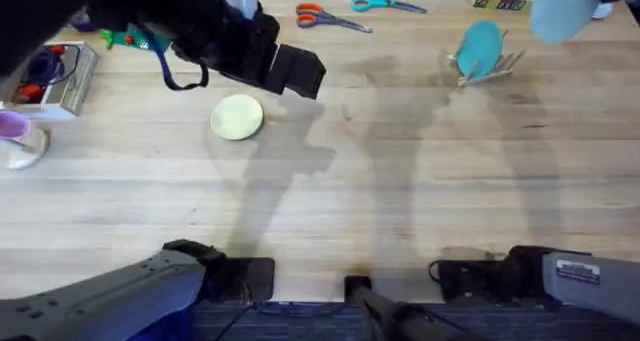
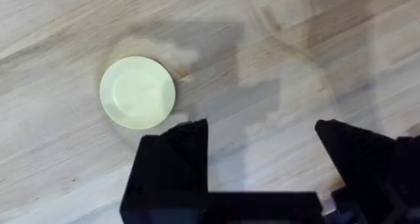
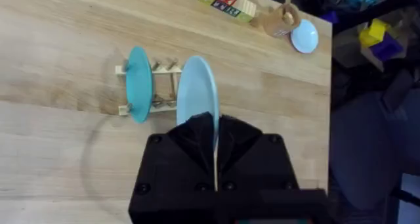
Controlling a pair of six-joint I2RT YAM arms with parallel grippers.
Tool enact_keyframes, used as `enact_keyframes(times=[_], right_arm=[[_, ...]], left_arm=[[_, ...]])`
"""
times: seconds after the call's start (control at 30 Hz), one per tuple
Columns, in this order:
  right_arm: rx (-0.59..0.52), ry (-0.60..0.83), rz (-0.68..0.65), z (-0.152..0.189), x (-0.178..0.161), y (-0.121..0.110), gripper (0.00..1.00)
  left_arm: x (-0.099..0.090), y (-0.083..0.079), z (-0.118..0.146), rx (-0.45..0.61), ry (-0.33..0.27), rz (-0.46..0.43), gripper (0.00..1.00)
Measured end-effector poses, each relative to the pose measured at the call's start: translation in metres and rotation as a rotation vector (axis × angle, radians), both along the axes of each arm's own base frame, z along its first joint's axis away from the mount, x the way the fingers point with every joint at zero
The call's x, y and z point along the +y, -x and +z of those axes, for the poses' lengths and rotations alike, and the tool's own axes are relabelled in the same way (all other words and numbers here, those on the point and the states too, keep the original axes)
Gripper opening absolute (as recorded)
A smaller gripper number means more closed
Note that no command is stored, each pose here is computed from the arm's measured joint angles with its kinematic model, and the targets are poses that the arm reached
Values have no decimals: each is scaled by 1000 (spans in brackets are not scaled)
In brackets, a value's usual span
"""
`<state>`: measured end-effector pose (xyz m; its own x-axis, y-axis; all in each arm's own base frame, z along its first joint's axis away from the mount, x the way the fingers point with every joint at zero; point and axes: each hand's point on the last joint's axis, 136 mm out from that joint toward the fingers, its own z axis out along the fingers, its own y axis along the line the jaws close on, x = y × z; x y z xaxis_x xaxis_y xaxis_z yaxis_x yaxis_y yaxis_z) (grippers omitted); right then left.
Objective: Pick up the plates from the table one by one and place each into a slot on the dish rack.
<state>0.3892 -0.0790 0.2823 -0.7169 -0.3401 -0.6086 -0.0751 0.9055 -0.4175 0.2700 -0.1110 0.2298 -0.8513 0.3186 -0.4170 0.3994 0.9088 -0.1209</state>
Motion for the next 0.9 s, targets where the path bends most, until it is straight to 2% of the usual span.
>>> enact_keyframes(times=[0.43, 0.9], right_arm=[[31, -12, -7, -21, -2, -18, 28], [28, -21, -3, -24, -1, -23, 28]], left_arm=[[0, 0, 0, 0, 0, 0, 993], [0, 0, 0, 0, 0, 0, 993]])
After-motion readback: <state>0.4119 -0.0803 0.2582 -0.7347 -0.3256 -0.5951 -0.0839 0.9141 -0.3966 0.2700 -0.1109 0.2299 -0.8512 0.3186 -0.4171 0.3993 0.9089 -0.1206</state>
